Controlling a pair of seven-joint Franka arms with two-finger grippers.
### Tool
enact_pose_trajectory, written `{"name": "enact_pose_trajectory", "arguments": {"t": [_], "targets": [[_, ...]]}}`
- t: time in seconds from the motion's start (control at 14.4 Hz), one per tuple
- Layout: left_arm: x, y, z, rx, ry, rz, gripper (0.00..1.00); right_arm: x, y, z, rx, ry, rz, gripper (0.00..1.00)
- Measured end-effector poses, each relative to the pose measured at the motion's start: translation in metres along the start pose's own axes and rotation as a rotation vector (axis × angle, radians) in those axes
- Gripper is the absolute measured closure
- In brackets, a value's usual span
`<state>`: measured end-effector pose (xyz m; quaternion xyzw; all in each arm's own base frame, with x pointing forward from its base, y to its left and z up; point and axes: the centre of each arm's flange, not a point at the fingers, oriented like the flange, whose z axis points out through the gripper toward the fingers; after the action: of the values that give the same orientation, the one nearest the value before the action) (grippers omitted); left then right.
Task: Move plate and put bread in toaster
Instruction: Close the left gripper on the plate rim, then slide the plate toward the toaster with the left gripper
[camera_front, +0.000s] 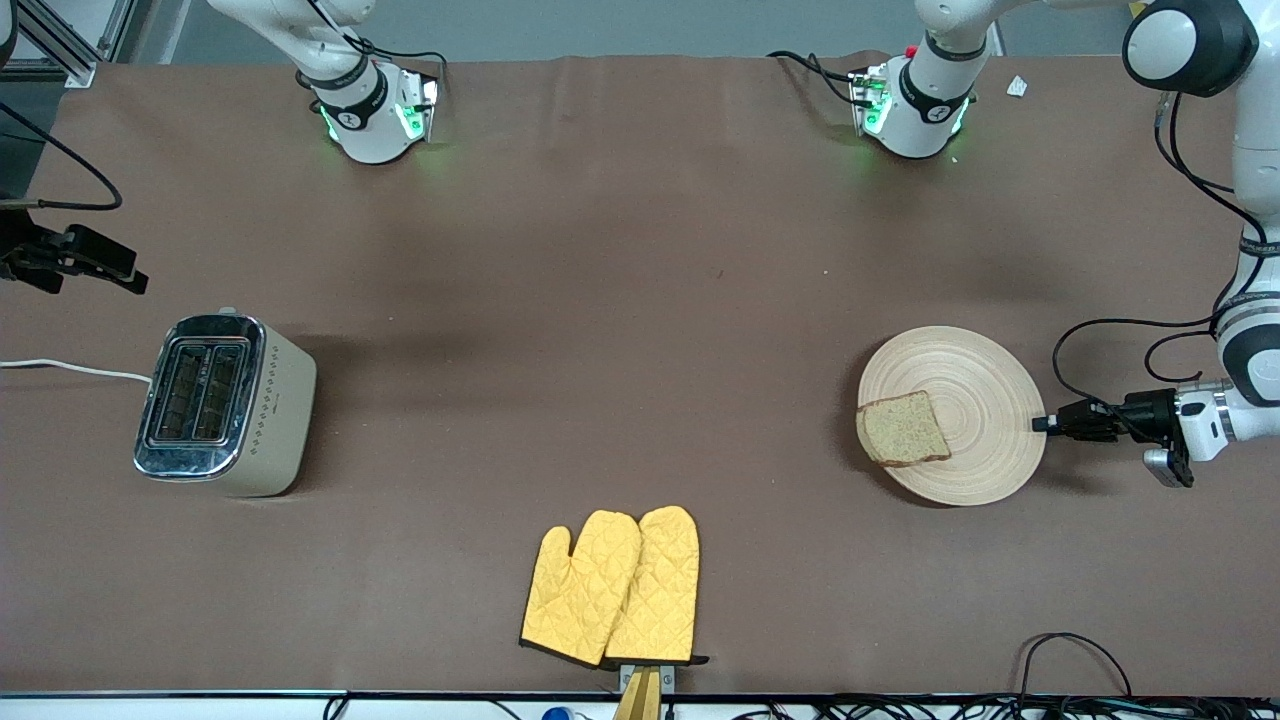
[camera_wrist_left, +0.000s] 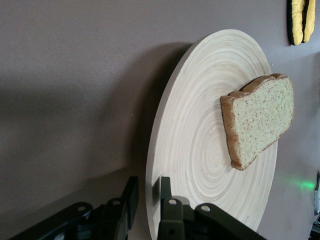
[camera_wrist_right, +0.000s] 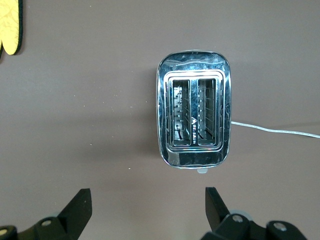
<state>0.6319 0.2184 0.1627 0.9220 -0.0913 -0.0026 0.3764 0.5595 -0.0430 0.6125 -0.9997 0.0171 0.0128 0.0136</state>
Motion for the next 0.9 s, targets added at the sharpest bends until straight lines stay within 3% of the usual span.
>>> {"name": "enact_pose_trajectory", "arguments": {"t": [0.35,0.42,0.9], "targets": [[0.0002,0.0002,0.0022,-0.014,0.005,-0.004,0.79,0.0000,0.0003,0.0000,0.000,0.000,0.001,0.00],[0.0003,0.0001,0.0031,-0.023,0.010,-0.008,0.87,-0.0001,0.0004,0.0000,0.000,0.000,0.001,0.00],[0.0023,0.0038,0.0023,-0.049,0.015,-0.006,0.88,-0.0001,0.0004,0.0000,0.000,0.000,0.001,0.00]]}}
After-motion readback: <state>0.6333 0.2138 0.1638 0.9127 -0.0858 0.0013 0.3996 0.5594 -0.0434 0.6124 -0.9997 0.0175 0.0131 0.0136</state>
